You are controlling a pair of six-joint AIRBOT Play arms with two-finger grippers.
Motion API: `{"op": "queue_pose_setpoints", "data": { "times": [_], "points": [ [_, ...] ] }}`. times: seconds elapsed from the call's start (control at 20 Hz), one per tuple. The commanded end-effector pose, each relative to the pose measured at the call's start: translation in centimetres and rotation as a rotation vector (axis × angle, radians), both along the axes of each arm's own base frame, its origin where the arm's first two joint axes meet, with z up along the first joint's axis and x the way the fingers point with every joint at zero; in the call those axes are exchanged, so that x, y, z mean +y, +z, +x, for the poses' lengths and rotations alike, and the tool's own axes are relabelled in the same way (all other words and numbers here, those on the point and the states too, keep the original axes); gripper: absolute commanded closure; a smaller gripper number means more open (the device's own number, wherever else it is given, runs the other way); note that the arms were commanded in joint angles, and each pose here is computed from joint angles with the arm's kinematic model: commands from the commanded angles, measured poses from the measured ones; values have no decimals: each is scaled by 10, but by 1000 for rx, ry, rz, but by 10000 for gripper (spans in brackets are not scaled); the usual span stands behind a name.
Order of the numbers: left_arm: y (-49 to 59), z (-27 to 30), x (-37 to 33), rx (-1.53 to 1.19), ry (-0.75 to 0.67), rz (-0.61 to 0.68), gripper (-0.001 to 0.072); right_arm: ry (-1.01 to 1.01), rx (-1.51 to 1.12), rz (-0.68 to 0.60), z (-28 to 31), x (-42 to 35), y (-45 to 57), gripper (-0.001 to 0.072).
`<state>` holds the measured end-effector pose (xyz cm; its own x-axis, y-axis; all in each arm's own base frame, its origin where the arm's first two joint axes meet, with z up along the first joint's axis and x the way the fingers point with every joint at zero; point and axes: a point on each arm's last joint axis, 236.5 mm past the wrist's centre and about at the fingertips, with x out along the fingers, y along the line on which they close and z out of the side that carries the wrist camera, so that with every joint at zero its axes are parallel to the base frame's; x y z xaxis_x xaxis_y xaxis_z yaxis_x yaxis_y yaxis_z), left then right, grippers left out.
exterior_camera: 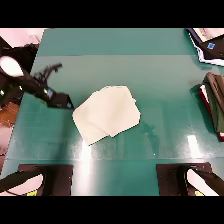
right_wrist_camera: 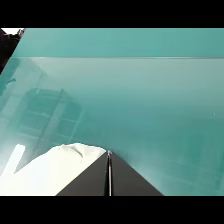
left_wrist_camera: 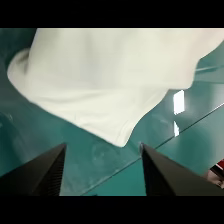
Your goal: Fold the shirts.
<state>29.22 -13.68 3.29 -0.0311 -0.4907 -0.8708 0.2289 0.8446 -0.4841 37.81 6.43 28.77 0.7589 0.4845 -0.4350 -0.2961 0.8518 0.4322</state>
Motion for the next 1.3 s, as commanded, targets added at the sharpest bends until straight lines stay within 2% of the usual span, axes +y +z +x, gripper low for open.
{"op": "queue_pose_setpoints", "data": {
  "times": [0.0, 0.3, 0.7, 0.75, 0.85, 1.0, 1.1, 1.25],
  "points": [
    [-59, -47, 1, 149, 44, -4, 171, 1, 0, 0, 0, 0, 0, 697],
    [-99, -69, -23, 228, 184, -122, 172, 4, 3, 0, -1, 1, -1, 697],
    [-113, -69, -42, 189, 203, -122, 173, 9, 8, 0, -2, 2, -1, 697],
    [-112, -66, -42, 180, 215, -128, 210, 10, 9, 1, -2, 2, -1, 698],
    [-109, -59, -48, 170, 242, -158, 513, 16, 16, -1, -4, 3, -3, 697],
    [-98, -47, -60, 157, 288, -234, 531, 34, 39, -6, -8, 6, -8, 697],
    [-87, -44, -71, 141, 269, -298, 682, 45, 53, -8, -11, 7, -10, 697],
    [-63, -41, -81, 125, 202, -351, 684, 47, 55, -9, -12, 7, -11, 697]
  ]
}}
